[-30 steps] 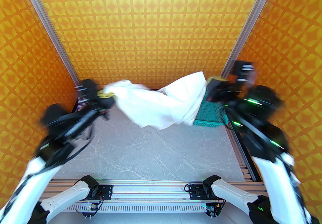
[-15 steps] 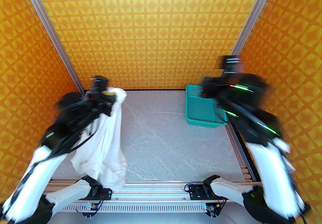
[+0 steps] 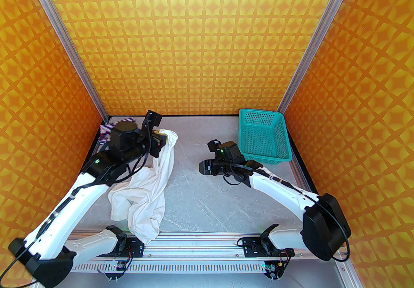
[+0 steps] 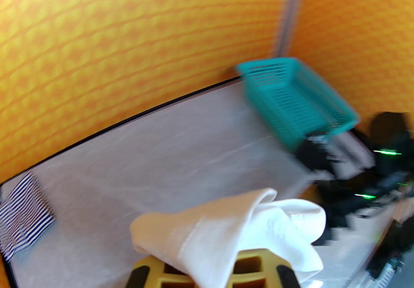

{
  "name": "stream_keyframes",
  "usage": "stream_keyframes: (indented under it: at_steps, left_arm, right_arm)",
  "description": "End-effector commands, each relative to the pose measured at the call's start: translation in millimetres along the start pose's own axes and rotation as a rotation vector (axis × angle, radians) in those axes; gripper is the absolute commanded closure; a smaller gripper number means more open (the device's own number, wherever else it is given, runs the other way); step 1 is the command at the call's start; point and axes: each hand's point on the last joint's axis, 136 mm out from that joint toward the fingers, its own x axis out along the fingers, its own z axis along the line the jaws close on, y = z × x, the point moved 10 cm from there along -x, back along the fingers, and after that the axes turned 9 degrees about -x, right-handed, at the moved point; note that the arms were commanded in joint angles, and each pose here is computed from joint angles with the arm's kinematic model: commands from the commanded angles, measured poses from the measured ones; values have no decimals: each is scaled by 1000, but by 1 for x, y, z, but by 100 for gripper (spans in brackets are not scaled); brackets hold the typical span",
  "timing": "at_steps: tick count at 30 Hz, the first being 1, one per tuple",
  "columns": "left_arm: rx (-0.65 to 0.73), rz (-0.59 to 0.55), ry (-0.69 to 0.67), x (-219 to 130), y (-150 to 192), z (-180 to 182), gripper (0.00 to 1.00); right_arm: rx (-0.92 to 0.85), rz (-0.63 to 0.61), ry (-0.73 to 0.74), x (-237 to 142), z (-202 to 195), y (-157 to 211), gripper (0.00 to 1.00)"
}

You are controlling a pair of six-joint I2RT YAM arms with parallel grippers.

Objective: Fold and stack the mixed laundry pile

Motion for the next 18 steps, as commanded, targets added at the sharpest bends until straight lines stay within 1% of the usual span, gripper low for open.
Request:
stream_keyframes:
  at_steps: [1, 3, 5, 8, 10, 13, 15, 16, 18]
  left_arm:
    - [86, -112, 185, -44, -21, -24, 100]
    - [118, -119, 184, -58, -20, -27, 100]
    - [148, -122, 206, -72, -22, -32, 100]
    - [190, -117, 232, -92, -26, -39, 100]
    - [222, -108, 228, -103, -27, -42, 100]
    - [241, -89, 164, -110, -24, -38, 100]
    - [237, -69, 120, -111, -19, -34, 100]
    - [231, -53, 94, -109, -16, -31, 100]
    - [217, -21, 38, -107, -10, -24, 100]
  right_arm:
    - [-197, -179, -98, 0, 9, -20, 33]
    - [-272, -198, -120, 6, 8, -18, 30]
    - [-322, -199, -183, 17, 8, -17, 28]
    - [-346, -214, -297, 33, 10, -15, 25]
    - [-325, -209, -348, 45, 10, -15, 23]
    - [-301, -149, -387, 70, 19, -8, 23]
    - [-273, -85, -367, 87, 25, 3, 23]
    - [-245, -28, -342, 97, 25, 9, 23]
    - [-196, 95, -229, 113, 18, 24, 25]
